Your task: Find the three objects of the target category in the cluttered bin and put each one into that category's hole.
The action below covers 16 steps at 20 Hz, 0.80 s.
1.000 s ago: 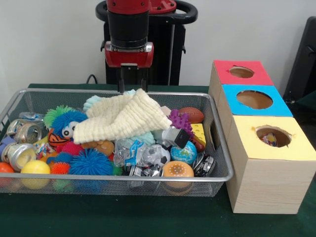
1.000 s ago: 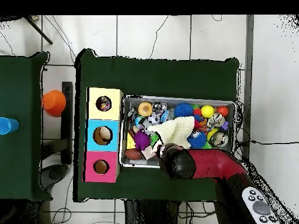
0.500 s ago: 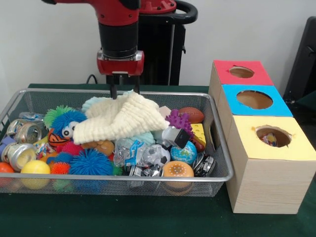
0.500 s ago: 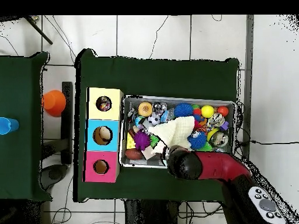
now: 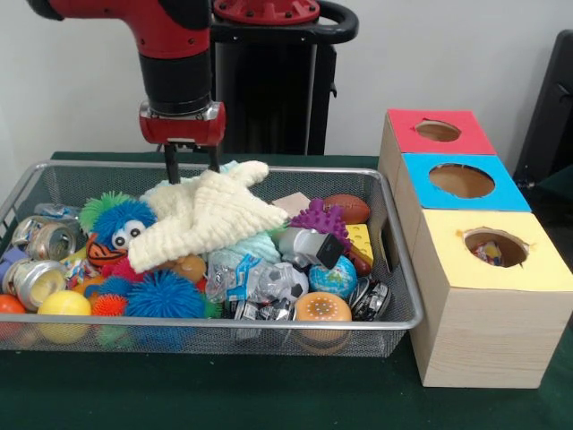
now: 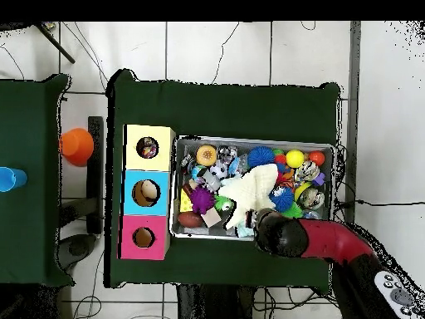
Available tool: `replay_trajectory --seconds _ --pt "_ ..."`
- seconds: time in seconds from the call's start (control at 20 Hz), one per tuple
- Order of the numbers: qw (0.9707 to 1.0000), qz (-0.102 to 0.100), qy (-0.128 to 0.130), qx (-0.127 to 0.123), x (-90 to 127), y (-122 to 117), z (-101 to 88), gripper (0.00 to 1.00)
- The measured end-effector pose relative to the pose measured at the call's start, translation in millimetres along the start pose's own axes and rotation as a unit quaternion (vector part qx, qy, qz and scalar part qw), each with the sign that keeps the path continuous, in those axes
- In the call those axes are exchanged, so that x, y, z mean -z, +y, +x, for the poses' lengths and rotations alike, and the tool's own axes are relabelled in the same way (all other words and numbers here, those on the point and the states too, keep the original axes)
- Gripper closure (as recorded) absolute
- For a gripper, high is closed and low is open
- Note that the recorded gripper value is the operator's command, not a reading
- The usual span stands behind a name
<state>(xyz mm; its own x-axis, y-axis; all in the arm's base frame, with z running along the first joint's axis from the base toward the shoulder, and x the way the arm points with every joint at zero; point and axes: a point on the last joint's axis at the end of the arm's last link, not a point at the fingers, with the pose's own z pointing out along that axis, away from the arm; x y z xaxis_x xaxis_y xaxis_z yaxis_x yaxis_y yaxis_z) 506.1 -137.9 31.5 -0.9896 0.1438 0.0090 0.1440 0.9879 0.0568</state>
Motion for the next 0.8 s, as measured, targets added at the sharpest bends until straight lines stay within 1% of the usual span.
replay_trajectory --seconds 0.2,0.4,0.8 --pt "0.9999 -0.003 -0.01 -0.008 2.0 -14.9 -4.5 0.0" --pt "0.9998 -0.005 -0.017 -0.013 3.8 -21.1 -10.2 0.0" --pt "0.9993 -0.011 -0.033 -0.014 7.9 -23.6 -25.4 0.0"
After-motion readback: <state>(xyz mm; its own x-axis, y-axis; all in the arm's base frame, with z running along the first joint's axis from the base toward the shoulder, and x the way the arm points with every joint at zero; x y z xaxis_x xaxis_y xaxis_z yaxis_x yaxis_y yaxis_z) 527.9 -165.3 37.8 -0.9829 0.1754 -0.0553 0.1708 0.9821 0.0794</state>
